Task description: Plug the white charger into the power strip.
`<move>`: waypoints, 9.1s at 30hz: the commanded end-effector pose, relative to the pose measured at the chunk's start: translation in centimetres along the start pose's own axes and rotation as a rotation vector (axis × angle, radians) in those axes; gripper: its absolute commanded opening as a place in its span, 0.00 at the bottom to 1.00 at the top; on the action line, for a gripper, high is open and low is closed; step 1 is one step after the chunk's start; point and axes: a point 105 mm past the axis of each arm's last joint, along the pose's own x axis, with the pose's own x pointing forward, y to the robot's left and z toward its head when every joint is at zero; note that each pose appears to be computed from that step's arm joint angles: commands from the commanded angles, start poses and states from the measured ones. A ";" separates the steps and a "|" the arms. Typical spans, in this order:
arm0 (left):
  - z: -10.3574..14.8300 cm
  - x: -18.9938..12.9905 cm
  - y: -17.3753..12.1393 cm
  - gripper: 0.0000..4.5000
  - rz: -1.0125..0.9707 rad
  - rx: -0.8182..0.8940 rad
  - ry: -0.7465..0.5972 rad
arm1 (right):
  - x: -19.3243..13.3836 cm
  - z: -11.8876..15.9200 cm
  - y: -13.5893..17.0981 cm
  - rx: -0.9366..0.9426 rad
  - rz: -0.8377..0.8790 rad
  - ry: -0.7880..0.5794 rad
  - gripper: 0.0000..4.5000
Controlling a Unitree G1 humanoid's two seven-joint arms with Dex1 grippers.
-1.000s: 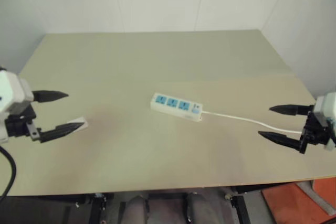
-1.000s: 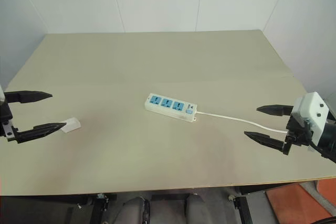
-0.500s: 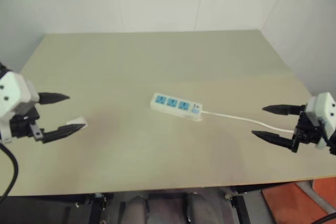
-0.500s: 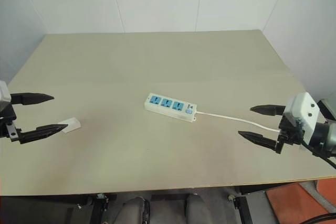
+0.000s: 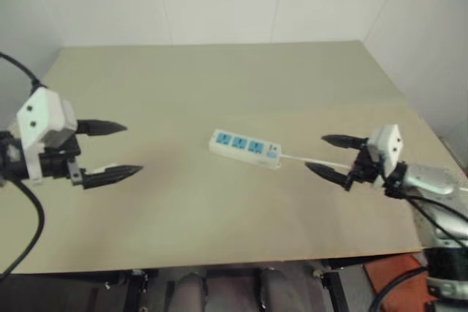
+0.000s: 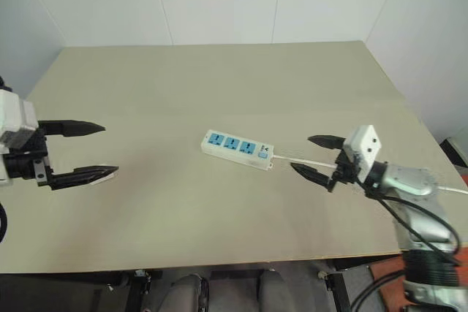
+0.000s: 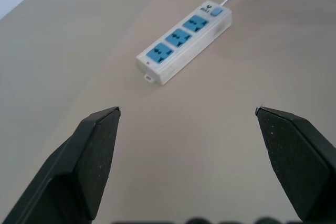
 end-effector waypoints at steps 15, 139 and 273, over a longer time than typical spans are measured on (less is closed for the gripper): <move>-0.4 0.3 0.6 1.00 -0.048 0.036 -0.042 | 6.7 -3.5 -0.5 -0.048 0.109 -0.026 1.00; -9.0 -4.8 7.1 1.00 -0.022 0.006 0.699 | 9.8 -6.2 9.4 0.006 0.617 -0.071 0.76; 2.6 14.3 -2.1 0.22 -0.500 -0.053 -0.430 | 9.9 -8.1 12.5 0.005 0.721 0.016 0.76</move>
